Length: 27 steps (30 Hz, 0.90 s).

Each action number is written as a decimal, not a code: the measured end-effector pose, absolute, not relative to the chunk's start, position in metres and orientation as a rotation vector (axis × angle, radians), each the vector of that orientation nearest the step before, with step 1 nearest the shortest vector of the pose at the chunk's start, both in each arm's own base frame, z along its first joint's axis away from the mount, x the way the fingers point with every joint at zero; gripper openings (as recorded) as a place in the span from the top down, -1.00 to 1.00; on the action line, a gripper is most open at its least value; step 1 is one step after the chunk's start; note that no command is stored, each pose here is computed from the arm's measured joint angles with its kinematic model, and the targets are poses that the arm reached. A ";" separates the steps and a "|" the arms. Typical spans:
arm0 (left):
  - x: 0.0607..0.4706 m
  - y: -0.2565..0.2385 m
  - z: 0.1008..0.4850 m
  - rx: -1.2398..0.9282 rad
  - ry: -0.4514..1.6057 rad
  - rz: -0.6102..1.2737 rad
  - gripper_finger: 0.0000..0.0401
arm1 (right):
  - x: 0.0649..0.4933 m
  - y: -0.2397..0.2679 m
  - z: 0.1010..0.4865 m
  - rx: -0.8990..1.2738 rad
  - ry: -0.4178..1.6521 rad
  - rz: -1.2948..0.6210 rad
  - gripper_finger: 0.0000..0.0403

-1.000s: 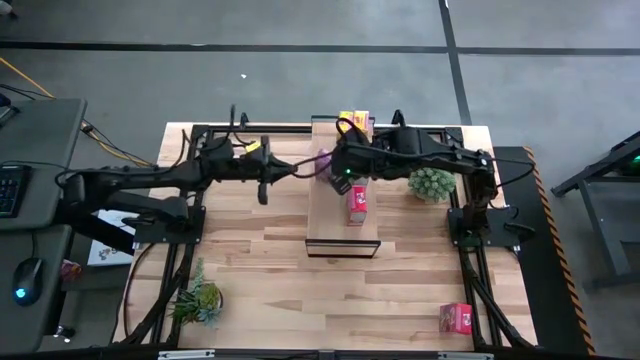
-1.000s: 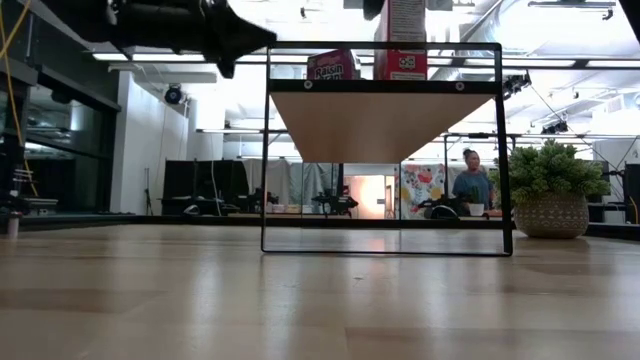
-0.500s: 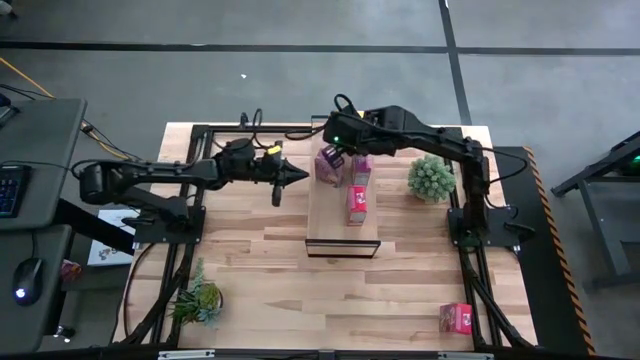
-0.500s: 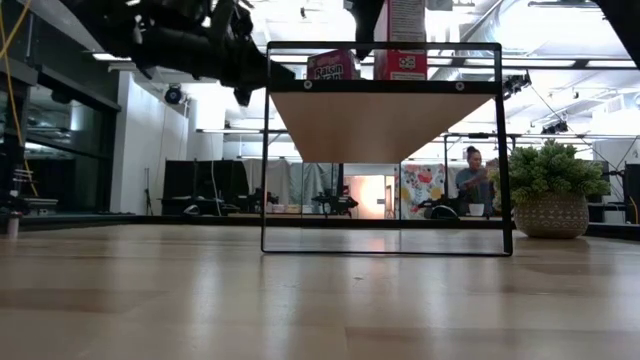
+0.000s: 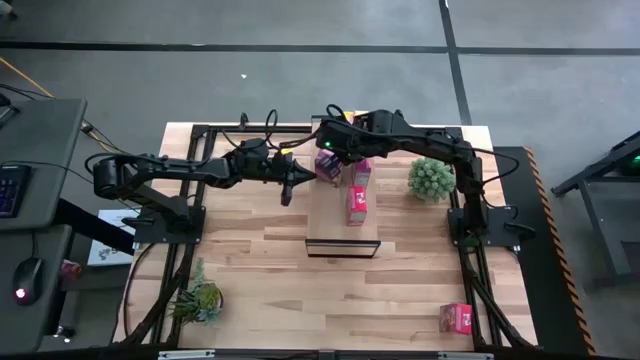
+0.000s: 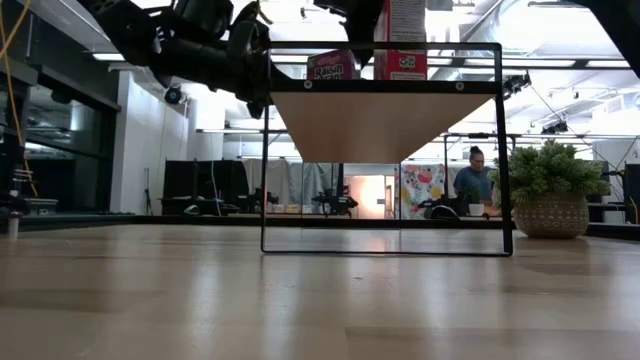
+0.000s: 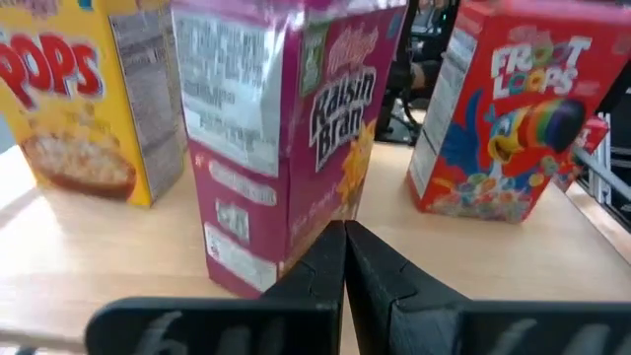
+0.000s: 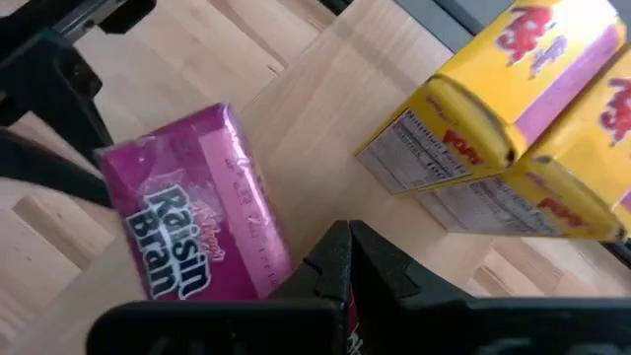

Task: Stack cereal on shelf
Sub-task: Adjust the pink cereal box on the shelf

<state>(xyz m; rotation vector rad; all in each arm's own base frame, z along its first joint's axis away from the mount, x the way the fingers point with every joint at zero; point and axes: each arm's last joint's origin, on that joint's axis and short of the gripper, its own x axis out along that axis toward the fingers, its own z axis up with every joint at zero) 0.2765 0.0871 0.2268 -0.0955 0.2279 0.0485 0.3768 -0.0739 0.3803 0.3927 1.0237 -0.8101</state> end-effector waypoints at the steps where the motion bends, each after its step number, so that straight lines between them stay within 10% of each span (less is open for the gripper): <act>1: 0.277 0.087 0.227 -0.094 0.224 0.049 1.00 | 0.377 -0.074 0.380 0.395 1.023 -0.810 1.00; 27: 0.285 0.093 0.218 -0.070 0.207 0.139 1.00 | 0.378 -0.053 0.378 0.434 1.071 -0.755 1.00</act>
